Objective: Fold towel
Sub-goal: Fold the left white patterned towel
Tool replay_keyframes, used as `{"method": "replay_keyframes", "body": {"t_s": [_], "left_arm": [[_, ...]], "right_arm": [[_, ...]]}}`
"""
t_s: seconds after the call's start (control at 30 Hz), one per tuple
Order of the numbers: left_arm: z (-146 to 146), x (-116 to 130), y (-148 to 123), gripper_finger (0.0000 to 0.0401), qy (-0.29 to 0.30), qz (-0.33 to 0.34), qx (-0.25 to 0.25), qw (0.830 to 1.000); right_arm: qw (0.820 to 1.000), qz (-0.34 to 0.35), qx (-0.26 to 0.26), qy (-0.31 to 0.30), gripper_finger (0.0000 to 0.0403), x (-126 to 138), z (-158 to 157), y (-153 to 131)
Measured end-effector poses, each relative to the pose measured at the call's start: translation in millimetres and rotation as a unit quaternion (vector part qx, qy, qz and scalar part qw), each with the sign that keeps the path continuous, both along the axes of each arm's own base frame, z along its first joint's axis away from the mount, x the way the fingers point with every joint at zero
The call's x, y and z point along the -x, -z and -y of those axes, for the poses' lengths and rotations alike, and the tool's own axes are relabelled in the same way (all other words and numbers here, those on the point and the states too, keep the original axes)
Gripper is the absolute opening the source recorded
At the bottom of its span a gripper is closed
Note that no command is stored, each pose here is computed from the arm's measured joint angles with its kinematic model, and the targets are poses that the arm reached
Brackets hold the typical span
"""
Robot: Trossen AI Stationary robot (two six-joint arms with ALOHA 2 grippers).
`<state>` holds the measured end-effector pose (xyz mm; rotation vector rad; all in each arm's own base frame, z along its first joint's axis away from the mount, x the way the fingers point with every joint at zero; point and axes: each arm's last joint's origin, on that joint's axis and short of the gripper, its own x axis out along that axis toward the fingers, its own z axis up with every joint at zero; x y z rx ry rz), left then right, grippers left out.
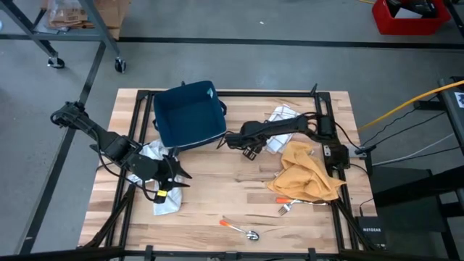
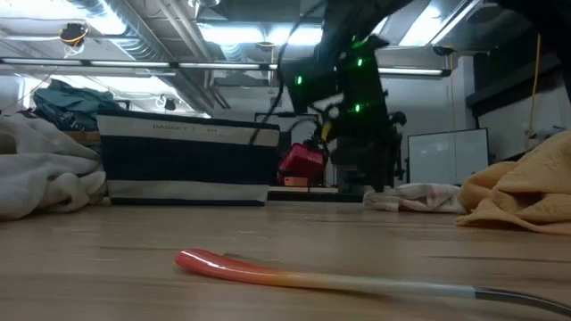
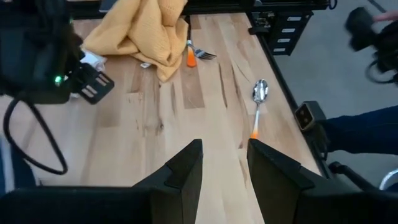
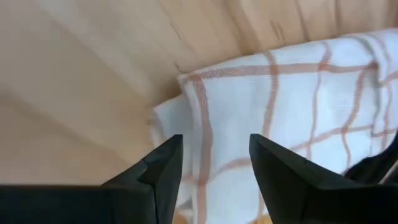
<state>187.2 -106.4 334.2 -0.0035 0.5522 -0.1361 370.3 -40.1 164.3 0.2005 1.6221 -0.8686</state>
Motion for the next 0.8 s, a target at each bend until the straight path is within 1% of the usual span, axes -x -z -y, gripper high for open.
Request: {"method": "replay_keyframes", "body": {"t_s": [0.13,0.23,0.3,0.37,0.47,0.5,0.6,0.7,0.8], "left_arm": [[-1.0,-0.2,-0.1,0.0119,-0.005,0.006,-0.023,1.0],[-1.5,0.5,1.2,0.0119,-0.011,-0.001,-0.019,1.0],[-2.8,3.1,4.9,0.0119,-0.015,-0.027,-0.015,0.999],[-4.9,9.0,12.7,0.0119,-0.013,-0.082,-0.006,0.996],[-7.0,21.9,24.8,0.0119,-0.008,-0.184,0.009,0.983],[-7.8,26.5,28.9,0.0119,-0.013,-0.22,0.013,0.975],[-9.8,39.7,37.0,0.0119,-0.046,-0.294,0.005,0.955],[-10.7,49.3,41.7,0.0119,-0.092,-0.341,0.005,0.935],[-8.2,55.1,44.4,0.0119,-0.129,-0.365,0.028,0.922]], "right_arm": [[0.999,0.047,0.004,-0.005,0.0188,2.7,-15.1,-27.1],[0.996,0.091,-0.012,-0.019,0.0188,3.7,-34.4,-49.5],[0.992,0.118,-0.027,-0.036,0.0188,2.4,-50.8,-59.1],[0.987,0.142,-0.042,-0.057,0.0188,0.2,-69.0,-67.2],[0.978,0.178,-0.054,-0.093,0.0188,-4.3,-97.3,-74.3],[0.974,0.191,-0.058,-0.105,0.0188,-5.6,-106.2,-74.7],[0.959,0.241,-0.07,-0.135,0.0188,-10.5,-131.6,-76.4],[0.94,0.29,-0.083,-0.159,0.0188,-14.7,-154.3,-79.3],[0.92,0.335,-0.096,-0.178,0.0188,-17.9,-173.2,-82.9]]}}
